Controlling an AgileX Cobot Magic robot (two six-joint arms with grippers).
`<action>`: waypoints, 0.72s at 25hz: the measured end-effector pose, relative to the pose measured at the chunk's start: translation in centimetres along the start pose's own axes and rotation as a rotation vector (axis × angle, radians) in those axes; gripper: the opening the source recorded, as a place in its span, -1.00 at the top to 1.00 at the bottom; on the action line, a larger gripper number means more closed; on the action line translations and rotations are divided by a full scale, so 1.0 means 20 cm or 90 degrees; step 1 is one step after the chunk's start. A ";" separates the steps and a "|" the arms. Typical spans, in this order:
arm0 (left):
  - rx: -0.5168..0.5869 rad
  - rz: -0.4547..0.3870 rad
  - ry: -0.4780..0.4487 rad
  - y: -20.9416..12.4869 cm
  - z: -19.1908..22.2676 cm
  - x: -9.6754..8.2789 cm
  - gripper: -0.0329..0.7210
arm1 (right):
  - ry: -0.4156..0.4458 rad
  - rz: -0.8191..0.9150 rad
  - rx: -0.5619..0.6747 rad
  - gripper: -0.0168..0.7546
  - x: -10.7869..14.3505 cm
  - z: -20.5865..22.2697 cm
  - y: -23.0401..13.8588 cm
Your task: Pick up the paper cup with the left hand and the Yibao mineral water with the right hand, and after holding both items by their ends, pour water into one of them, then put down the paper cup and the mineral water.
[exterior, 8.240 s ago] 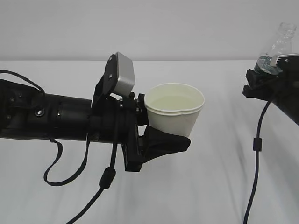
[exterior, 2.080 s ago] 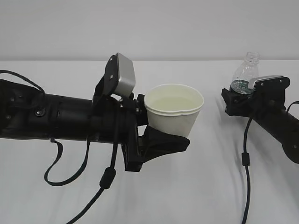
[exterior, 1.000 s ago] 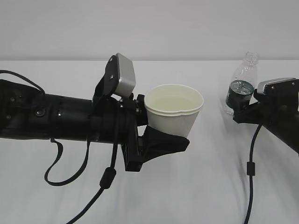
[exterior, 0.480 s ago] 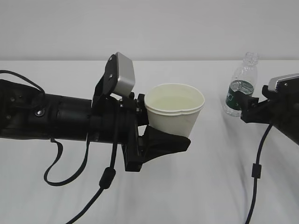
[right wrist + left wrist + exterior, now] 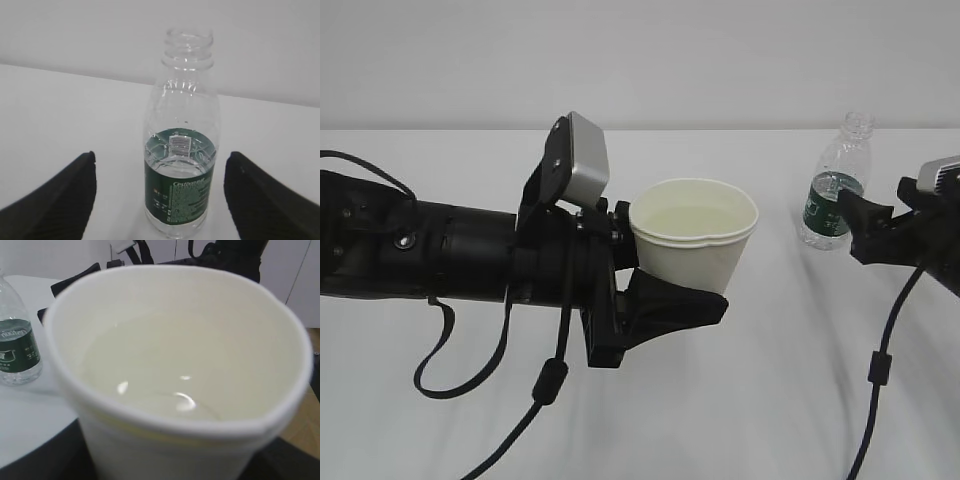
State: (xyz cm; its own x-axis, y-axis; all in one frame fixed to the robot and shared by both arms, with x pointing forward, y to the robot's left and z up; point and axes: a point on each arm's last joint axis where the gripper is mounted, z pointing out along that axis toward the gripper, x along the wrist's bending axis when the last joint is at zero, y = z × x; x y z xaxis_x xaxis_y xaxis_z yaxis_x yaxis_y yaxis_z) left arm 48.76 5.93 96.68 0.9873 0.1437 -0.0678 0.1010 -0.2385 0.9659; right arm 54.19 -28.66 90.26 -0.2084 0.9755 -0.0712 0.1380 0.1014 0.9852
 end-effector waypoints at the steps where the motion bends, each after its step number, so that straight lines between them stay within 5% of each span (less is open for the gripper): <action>1: 0.000 0.000 0.000 0.00 0.00 0.00 -0.30 | 0.000 -0.001 -0.003 -0.60 0.00 -0.01 0.01; 18: -0.001 0.000 -0.001 0.00 0.00 0.00 -0.30 | -0.015 0.002 -0.015 -0.58 0.02 -0.16 0.08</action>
State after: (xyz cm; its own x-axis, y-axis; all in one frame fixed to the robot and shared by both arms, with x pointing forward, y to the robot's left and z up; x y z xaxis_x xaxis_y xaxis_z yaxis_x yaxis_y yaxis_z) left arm 48.76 5.92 96.69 0.9874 0.1428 -0.0680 0.1009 -0.2376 0.9661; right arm 51.17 -28.76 92.26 -0.1852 0.9802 -0.0707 0.1151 0.0931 0.9890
